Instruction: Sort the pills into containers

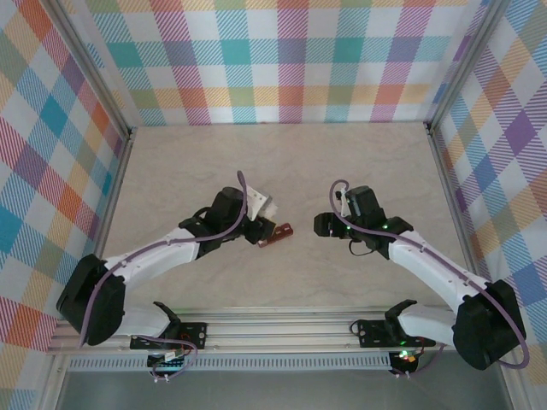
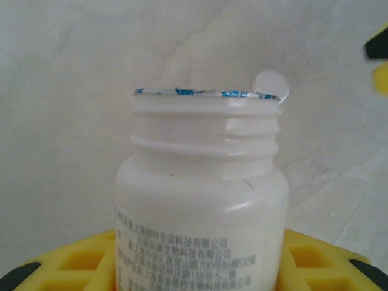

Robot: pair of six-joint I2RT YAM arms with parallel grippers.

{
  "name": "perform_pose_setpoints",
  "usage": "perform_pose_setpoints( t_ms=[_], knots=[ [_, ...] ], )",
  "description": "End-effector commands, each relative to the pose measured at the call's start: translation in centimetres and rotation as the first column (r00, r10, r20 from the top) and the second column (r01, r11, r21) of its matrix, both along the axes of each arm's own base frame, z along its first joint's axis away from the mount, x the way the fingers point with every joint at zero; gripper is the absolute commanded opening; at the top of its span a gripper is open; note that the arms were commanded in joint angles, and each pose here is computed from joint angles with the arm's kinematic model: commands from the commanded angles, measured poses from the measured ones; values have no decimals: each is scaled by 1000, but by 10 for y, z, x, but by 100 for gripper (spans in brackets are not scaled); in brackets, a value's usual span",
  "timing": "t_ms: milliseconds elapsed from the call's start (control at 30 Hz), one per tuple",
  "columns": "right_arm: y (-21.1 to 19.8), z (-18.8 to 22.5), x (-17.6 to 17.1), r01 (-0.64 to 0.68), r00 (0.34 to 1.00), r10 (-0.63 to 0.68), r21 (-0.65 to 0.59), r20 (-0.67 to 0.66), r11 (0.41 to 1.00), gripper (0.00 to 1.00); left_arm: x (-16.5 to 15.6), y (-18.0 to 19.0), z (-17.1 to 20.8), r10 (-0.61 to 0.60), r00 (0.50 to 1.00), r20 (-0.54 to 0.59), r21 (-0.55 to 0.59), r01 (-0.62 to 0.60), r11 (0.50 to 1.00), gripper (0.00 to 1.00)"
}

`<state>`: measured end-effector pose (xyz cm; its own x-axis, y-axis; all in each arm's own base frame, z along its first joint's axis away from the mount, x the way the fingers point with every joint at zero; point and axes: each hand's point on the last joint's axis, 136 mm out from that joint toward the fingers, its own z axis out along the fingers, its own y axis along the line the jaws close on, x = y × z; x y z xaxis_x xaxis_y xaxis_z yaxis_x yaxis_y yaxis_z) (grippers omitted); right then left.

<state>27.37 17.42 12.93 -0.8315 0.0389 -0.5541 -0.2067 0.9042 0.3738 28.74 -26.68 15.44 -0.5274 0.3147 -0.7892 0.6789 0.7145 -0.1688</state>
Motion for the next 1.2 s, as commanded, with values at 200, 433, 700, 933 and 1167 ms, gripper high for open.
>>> perform_pose_setpoints(
  t_ms=[200, 433, 700, 933, 1167],
  knots=[
    [2, 22, -2, 45, 994, -43, 25, -103, 999, 77, 4, -2, 101, 26, 956, 291, -163, 23, 986, 0],
    [5, 35, 4, 40, 991, -39, 1, -126, 999, 77, 14, 1, 134, 34, 926, 375, -120, 13, 993, 0],
    [-2, 20, 10, 20, 979, -45, -126, -197, 992, 77, 31, -1, 162, 78, 888, 453, -121, -25, 992, 0],
    [-8, 4, 23, 22, 972, -67, -195, -224, 980, 78, 46, -2, 153, 138, 875, 465, -150, -76, 986, 0],
    [-13, -20, 32, 20, 956, -80, -213, -281, 977, 78, 48, -2, 152, 135, 875, 464, -139, -79, 987, 0]
  ],
)
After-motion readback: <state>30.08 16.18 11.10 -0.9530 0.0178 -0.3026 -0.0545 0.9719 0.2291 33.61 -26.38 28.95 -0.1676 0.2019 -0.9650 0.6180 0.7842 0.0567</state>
